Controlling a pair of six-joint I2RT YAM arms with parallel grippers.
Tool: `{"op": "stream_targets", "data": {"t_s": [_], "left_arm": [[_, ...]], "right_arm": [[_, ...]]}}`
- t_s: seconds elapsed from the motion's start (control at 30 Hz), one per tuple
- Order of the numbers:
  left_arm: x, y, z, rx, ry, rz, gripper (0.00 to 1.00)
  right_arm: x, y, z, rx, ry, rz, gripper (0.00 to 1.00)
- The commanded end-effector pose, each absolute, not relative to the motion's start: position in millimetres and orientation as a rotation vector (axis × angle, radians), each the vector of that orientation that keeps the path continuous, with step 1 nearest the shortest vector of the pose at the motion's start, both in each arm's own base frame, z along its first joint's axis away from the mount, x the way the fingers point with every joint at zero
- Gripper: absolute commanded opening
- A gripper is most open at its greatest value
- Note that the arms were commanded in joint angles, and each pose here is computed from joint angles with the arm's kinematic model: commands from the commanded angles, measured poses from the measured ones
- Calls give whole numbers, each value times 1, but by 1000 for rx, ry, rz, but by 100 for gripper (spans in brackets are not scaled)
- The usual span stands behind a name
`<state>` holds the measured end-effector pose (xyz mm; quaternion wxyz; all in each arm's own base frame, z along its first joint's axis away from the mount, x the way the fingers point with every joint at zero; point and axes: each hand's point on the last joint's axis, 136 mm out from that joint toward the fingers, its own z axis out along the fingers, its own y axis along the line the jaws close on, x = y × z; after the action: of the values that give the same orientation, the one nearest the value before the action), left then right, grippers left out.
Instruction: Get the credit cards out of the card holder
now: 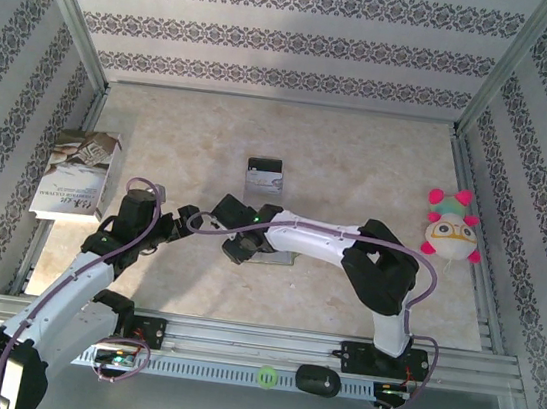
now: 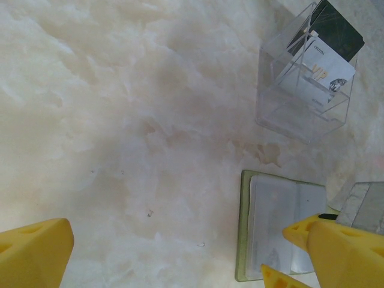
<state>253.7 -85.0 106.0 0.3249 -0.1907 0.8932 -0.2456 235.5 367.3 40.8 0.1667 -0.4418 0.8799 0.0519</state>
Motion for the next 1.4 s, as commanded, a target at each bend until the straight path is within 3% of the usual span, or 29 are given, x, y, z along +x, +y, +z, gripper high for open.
{"op": "stream_targets", "data": {"t_s": [0.0,0.2,0.7,0.83,0.93,1.23,1.37], "left_arm": [[250,-78,99,-527,2359,-615,100],[251,-79,97,-531,2364,-621,100],[251,-86,97,-509,2362,-674,98],[254,-96,101,-465,2355,-740,87],[256,-106,101,-438,2358,-806,76],[260,-143,91,-354,2386,-918,64],[263,-169,86,-269,2419,-918,53]], "right_arm": [[235,364,35,-1308,2497,71,47],[229,359,15,-1315,2534,27,48],[232,363,14,-1229,2561,164,13],[238,367,23,-1146,2554,279,0],[243,370,32,-1066,2531,383,0],[253,364,64,-816,2439,623,0],[255,355,71,-720,2434,653,0]]}}
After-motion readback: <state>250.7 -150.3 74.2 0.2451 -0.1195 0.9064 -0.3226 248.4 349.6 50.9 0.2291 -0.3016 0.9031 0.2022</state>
